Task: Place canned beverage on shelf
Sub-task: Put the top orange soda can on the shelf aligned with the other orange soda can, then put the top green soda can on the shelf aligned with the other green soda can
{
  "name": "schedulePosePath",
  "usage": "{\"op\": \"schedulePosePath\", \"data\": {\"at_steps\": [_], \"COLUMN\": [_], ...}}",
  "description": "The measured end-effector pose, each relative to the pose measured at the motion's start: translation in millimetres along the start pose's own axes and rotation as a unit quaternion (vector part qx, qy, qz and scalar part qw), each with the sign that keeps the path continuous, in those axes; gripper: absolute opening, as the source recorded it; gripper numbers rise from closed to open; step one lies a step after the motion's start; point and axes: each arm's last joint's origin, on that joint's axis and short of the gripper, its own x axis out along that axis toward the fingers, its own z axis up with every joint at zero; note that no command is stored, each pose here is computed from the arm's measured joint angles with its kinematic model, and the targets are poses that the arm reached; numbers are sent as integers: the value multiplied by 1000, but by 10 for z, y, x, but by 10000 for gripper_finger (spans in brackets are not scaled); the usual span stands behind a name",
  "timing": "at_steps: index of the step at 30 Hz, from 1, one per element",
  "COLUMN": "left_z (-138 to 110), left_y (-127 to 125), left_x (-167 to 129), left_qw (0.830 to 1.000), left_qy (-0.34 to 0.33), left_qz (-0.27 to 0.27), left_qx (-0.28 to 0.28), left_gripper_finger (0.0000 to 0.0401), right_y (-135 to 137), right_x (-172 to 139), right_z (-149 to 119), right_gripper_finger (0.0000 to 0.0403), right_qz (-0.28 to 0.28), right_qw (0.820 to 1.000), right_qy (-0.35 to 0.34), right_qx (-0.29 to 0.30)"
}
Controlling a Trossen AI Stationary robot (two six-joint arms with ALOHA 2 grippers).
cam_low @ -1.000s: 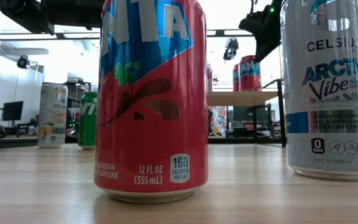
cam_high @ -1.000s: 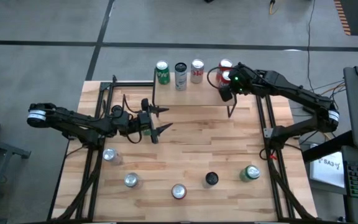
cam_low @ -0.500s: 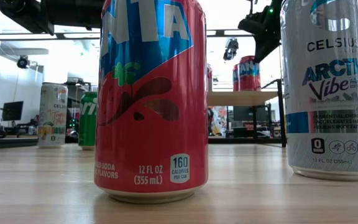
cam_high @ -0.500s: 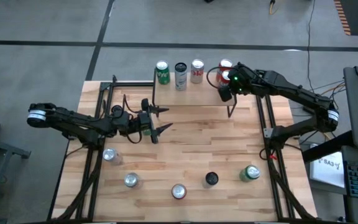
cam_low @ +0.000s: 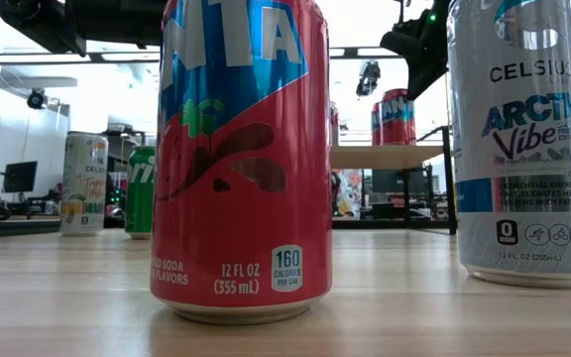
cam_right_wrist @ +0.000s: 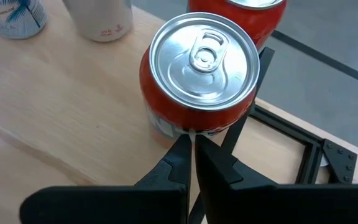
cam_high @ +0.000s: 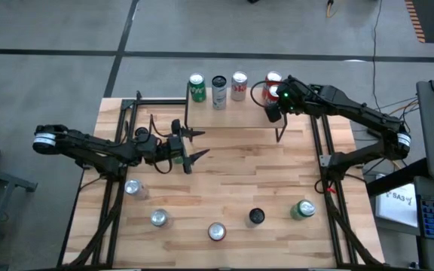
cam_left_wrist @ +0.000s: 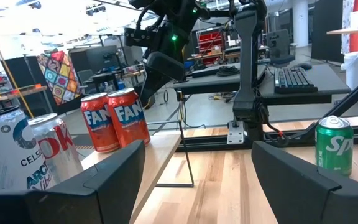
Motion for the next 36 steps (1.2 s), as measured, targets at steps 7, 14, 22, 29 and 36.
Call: {"op": "schedulePosePath", "data": {"at_steps": [7,14,22,29,36], "left_z": [-9,-9,-12,-12,-12], "left_y": [-2,-2,-2,-3,-3], "left_x": [0,0,0,0,0], "left_qw": [1000,1000,1000,1000,1000], "left_qy": [4,5,6,6,6], "left_qz": [-1,-1,-1,-1,-1], "left_qx": [2,2,2,2,-2], "left_gripper_finger": [281,281,281,281,281], "right_y": [2,-4,0,22,112], "right_x": [0,0,0,-14,-164], "right_z": [3,5,-5,-40,-126], "right_gripper_finger": [12,12,12,12,12], "right_qz": [1,-8,2,31,76], "right_qw": [1000,1000,1000,999,996], "right_qy": [-2,-5,3,27,28], "right_qx": [1,0,3,0,-22]}}
